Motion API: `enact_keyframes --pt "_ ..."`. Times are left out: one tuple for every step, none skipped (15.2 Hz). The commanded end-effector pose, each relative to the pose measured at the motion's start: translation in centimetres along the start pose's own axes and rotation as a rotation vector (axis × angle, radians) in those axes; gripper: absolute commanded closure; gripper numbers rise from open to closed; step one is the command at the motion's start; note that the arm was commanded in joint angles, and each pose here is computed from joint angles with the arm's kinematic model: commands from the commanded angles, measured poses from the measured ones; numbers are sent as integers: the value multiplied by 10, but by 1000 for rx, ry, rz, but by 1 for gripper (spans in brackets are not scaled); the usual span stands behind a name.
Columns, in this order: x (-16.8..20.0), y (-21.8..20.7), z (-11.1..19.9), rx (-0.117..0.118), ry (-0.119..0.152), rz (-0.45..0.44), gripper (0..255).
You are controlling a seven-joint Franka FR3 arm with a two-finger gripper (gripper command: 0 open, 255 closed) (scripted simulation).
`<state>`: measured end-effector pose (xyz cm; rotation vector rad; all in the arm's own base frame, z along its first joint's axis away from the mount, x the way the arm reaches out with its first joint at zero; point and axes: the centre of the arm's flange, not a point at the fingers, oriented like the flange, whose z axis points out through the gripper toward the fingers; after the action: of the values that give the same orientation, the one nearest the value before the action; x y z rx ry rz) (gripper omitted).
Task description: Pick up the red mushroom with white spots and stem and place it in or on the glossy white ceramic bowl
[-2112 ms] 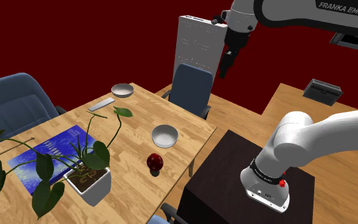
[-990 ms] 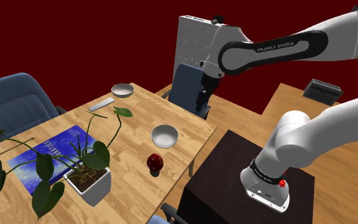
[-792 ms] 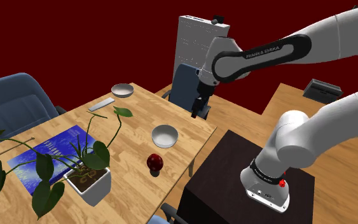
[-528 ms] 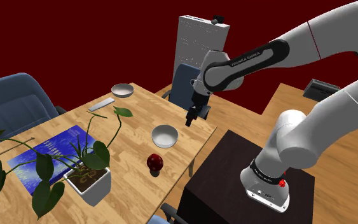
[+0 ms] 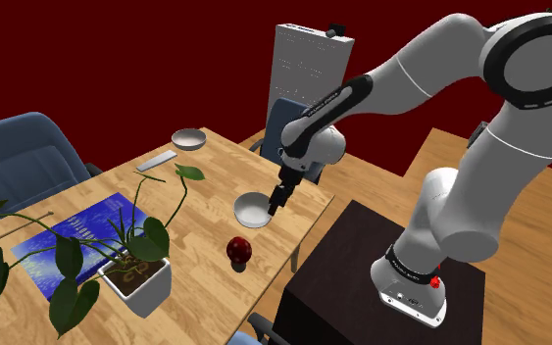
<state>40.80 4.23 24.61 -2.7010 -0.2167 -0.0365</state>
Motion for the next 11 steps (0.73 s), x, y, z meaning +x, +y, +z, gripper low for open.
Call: enact_keyframes --pt "4 2 31 39 6 3 0" --pt "7 2 44 59 7 3 0" --pt "10 3 57 79 9 3 0" --pt "12 3 69 99 10 3 0" --pt "15 3 82 118 11 3 0" --pt "18 3 95 138 12 3 0" --pt "21 2 108 158 14 3 0" --pt "24 1 120 178 15 3 0" --pt "27 0 133 198 16 3 0" --pt "28 0 135 202 16 3 0" --pt "28 -1 141 202 16 3 0"
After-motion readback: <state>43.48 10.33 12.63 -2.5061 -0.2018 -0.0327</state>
